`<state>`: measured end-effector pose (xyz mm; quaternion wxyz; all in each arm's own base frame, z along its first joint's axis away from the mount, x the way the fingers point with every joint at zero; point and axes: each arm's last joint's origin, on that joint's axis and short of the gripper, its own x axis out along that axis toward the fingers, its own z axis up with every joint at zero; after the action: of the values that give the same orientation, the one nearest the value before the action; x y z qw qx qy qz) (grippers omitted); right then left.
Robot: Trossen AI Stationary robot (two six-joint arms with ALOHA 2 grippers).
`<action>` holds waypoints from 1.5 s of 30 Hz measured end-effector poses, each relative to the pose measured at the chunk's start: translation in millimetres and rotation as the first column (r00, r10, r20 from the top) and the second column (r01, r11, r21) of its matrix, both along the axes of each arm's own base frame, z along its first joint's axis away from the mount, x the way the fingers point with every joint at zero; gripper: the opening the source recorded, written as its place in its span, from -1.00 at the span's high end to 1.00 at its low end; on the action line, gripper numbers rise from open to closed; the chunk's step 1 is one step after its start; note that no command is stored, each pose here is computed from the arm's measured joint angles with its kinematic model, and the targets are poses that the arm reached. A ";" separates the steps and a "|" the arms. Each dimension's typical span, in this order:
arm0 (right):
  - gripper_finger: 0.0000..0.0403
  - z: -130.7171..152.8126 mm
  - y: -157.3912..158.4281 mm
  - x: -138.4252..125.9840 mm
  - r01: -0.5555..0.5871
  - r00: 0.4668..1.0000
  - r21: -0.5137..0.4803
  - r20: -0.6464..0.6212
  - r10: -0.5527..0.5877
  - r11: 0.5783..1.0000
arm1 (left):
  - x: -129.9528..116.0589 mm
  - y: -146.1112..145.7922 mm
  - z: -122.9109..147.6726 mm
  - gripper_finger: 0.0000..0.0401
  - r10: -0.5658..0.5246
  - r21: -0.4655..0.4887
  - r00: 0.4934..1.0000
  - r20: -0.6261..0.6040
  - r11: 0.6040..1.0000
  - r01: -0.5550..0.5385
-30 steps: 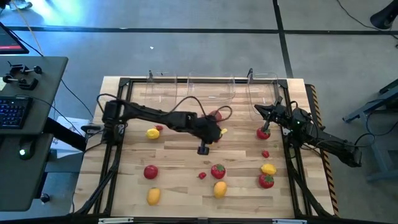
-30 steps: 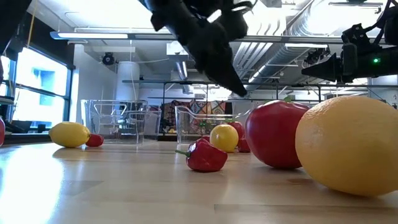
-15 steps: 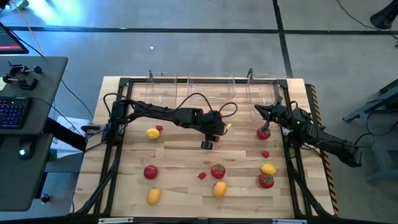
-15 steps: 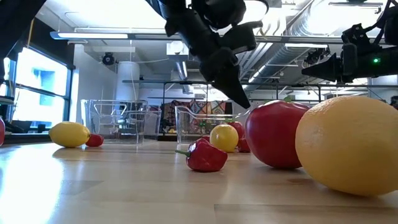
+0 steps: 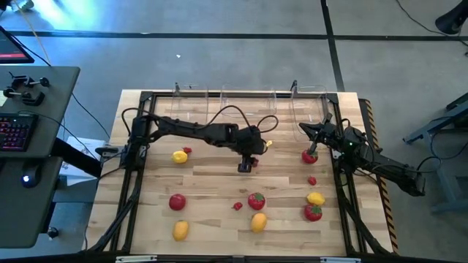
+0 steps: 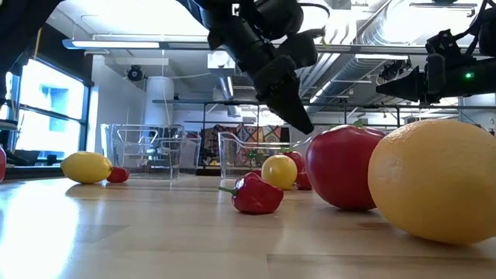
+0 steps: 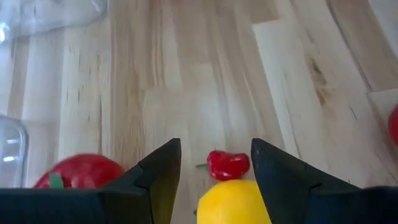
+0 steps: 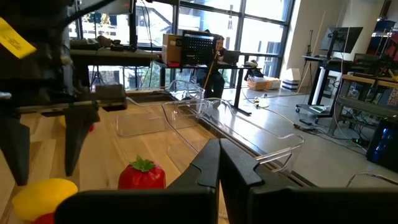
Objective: Sort produce into baskets
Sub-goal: Put the red chili into the right transparent bin
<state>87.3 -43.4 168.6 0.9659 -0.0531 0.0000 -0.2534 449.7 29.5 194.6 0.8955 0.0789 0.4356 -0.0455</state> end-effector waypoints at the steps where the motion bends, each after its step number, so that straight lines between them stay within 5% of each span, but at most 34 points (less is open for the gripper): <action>1: 1.00 0.0 0.0 0.0 0.000 1.000 0.000 0.000 0.000 1.000 | 0.6 1.5 -2.0 0.08 -0.003 -0.010 1.000 -0.001 1.000 0.003; 18: 1.00 0.0 0.0 0.0 0.000 1.000 0.000 0.000 0.000 1.000 | 8.1 -3.3 -36.9 -0.24 -0.026 -0.023 0.996 -0.088 0.999 0.024; 45: 1.00 0.0 0.0 0.0 0.000 1.000 0.000 0.000 0.000 1.000 | 4.5 -3.2 -31.6 -0.24 -0.059 0.069 0.978 -0.202 0.995 0.075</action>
<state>87.3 -43.4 168.6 0.9659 -0.0531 0.0002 -0.2533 454.3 26.3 163.0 0.8415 0.1229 0.5218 -0.0667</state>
